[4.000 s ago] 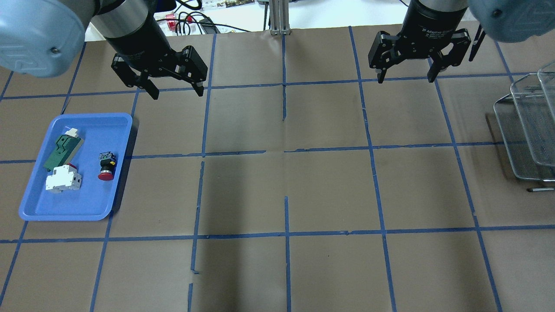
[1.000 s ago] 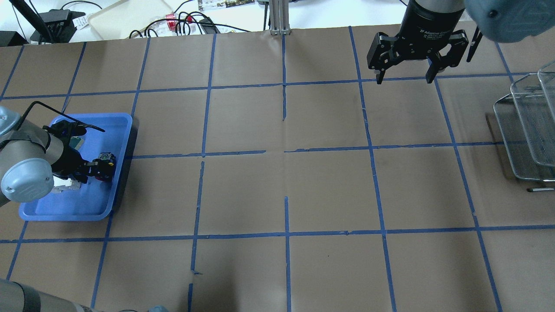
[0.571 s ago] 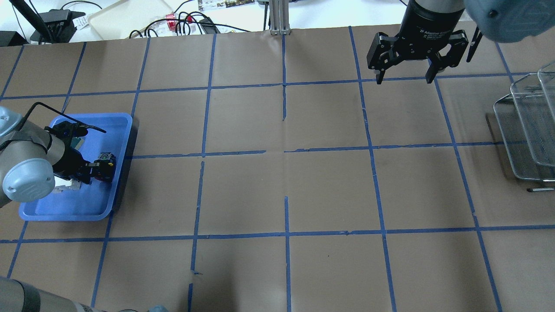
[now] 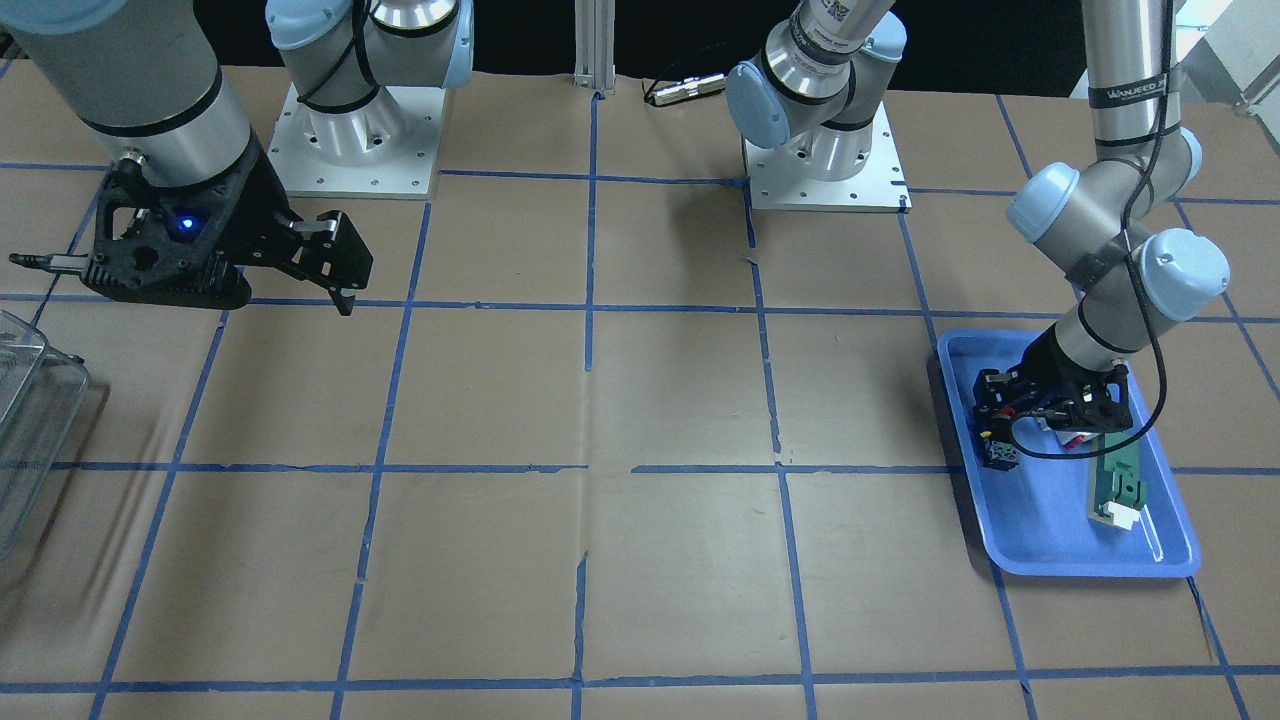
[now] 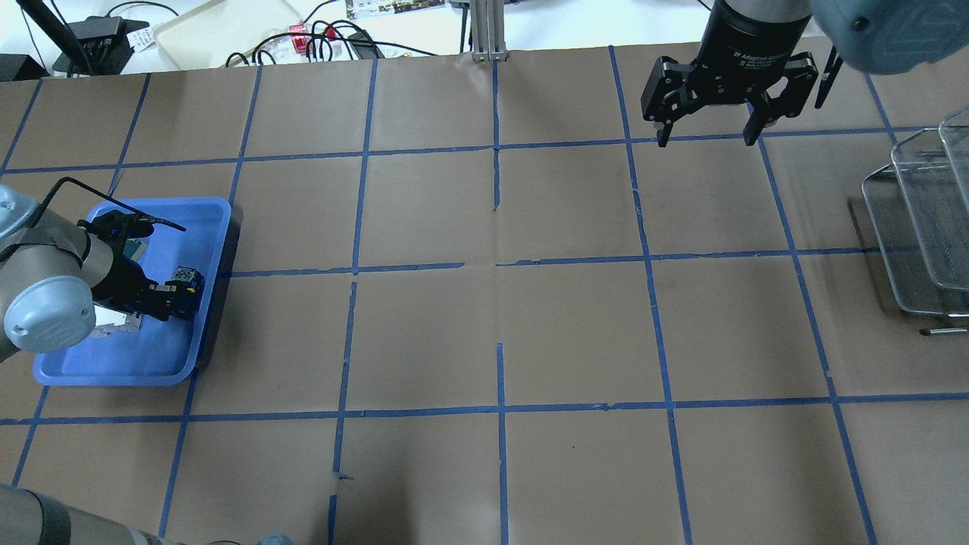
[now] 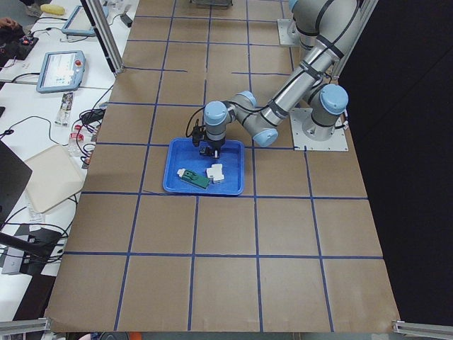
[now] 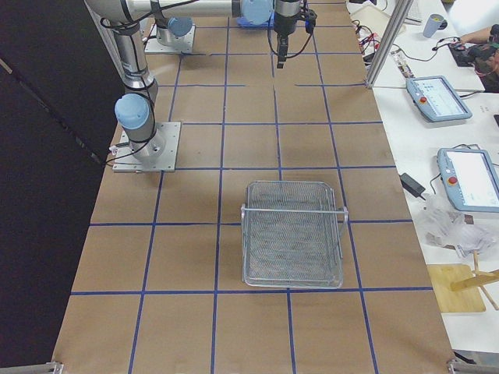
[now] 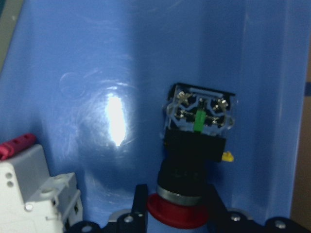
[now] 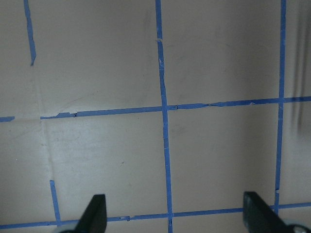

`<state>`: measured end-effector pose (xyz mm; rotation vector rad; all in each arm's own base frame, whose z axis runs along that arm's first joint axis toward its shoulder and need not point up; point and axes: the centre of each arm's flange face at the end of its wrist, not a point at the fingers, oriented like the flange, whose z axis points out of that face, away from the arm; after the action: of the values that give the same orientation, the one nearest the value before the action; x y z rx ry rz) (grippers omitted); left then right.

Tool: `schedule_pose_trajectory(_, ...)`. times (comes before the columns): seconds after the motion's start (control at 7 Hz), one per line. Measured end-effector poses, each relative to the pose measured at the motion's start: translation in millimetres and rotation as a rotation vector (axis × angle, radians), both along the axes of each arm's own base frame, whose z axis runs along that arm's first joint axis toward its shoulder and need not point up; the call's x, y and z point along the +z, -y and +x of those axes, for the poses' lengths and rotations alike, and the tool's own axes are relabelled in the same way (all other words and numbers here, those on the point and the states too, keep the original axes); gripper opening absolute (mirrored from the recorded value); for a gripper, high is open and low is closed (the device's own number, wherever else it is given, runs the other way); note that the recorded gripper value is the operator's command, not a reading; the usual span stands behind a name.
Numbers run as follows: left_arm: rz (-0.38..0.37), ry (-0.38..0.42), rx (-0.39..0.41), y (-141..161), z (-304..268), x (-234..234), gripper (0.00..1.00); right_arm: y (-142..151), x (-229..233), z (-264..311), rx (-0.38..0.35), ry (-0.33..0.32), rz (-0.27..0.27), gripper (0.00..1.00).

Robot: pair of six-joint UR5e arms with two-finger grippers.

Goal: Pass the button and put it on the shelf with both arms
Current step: 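Lift the push button out of the tray with the left gripper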

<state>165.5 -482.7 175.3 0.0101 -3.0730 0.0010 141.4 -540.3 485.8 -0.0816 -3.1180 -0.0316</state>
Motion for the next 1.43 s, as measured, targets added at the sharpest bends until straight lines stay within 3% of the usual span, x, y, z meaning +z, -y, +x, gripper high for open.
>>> schedule_pose_trajectory(0.43, -0.013, 0.009, -0.029, 4, -6, 24, 0.22, -1, 0, 0, 0.0, -0.001, 0.001, 1.0)
schedule_pose_trajectory(0.71, -0.002, -0.038, -0.084, 30, -15, 94, 0.22, 1, 1, -4, -0.005, -0.002, -0.001, 1.0)
schedule_pose_trajectory(0.86, 0.001, -0.058, -0.16, 50, -37, 142, 0.22, 3, 2, -6, 0.001, -0.001, -0.005, 1.0)
schedule_pose_trajectory(1.29, -0.071, -0.1, -0.565, 76, -164, 253, 0.22, 1, 5, -9, 0.059, 0.001, 0.025, 1.0)
schedule_pose_trajectory(1.43, -0.137, -0.164, -0.695, 74, -203, 267, 0.1, 0, 10, -8, 0.06, 0.031, 0.027, 1.0)
